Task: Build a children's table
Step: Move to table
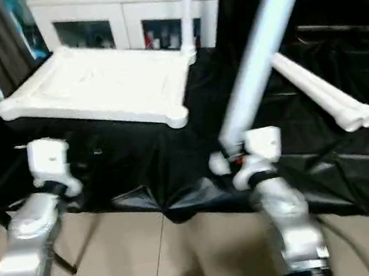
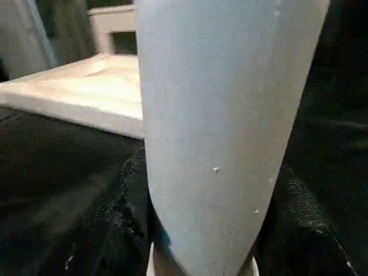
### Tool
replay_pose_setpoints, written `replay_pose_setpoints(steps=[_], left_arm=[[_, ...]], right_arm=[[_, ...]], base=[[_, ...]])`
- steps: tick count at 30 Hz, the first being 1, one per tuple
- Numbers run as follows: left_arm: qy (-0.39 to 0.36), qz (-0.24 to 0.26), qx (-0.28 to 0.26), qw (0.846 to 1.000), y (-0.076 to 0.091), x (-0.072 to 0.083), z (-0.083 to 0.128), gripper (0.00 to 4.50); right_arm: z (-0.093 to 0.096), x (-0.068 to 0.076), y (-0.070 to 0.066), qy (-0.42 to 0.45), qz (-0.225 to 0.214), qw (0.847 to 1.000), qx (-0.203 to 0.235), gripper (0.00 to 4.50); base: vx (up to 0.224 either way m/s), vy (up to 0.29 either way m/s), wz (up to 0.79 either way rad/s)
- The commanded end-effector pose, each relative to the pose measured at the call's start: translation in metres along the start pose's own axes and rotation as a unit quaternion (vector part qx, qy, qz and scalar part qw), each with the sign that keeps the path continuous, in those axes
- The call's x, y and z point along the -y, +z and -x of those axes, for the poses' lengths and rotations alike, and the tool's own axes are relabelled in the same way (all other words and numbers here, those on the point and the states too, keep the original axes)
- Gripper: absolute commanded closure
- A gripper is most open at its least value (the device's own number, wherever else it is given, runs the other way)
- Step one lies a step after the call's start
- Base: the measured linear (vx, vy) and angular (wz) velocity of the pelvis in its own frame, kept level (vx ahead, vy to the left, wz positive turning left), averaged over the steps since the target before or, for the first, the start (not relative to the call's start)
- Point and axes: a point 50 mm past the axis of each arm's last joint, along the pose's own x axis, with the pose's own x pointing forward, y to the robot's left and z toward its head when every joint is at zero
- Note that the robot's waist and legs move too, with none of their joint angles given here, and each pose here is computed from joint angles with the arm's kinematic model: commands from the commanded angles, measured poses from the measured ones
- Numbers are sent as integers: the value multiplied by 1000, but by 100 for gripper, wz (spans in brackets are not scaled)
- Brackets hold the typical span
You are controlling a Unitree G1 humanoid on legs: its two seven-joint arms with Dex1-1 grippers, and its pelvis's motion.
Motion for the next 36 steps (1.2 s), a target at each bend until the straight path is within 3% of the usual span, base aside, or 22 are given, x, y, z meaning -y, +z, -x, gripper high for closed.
replay_pose_setpoints(steps=[1, 36], left_arm=[[-13, 1, 5, 1000, 3, 5, -3, 153], [-26, 15, 12, 999, 4, 11, -6, 153]], right_arm=[[1, 6, 9, -7, 7, 1000, 15, 262], [0, 9, 14, -9, 12, 1000, 24, 262]], base=[[86, 40, 13], [79, 4, -4]])
